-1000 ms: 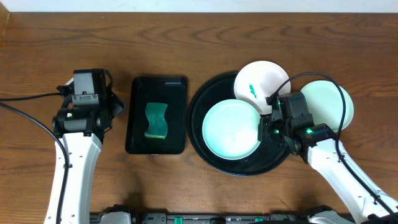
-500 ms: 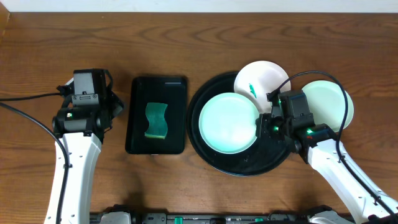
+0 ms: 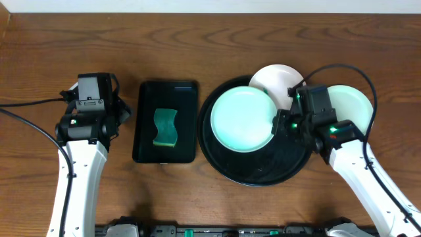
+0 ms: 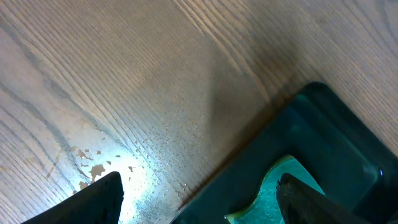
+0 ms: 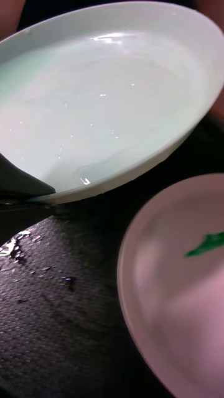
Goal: Clean dirty plates on tray and stack at the side
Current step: 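Lift the cleaned pale plate off the round tray with the right gripper, then swing the plate left over the black tray with the right gripper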
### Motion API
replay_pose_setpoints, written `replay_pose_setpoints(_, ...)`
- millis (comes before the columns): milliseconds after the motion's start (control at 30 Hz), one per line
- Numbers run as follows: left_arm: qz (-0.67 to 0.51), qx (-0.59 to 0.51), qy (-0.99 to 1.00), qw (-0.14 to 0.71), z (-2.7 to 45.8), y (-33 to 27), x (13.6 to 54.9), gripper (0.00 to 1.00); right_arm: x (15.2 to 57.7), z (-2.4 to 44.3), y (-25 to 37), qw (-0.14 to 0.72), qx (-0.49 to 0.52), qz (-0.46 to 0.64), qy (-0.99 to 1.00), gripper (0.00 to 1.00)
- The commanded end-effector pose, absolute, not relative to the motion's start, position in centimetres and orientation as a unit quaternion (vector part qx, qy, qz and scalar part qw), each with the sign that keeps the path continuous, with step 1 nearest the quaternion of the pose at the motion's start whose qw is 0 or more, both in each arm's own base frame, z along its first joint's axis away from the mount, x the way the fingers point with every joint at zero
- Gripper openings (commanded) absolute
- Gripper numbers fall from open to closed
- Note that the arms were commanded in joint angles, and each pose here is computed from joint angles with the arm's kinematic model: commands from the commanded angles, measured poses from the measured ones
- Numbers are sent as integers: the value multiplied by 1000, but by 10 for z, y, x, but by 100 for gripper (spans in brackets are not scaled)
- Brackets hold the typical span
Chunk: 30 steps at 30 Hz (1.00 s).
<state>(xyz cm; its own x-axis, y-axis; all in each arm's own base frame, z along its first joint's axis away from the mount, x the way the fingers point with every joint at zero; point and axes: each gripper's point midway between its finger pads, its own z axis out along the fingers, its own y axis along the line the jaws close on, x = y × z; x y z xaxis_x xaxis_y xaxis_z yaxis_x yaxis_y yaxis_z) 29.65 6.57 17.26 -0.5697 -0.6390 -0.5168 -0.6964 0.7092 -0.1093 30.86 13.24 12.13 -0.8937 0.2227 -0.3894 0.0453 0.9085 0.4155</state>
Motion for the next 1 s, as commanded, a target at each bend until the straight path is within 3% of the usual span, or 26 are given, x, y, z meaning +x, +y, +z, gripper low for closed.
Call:
replay_pose_setpoints(0, 63, -382, 881, 271, 173, 70, 294, 80, 324, 150, 131, 252, 95, 202, 942, 2)
replay_pose_setpoints(600, 63, -382, 881, 271, 173, 70, 294, 80, 368, 166, 224, 270, 22, 223, 936, 1)
replay_pose_setpoints(967, 63, -382, 881, 271, 173, 70, 294, 80, 381, 141, 295, 327, -9, 218, 919, 1)
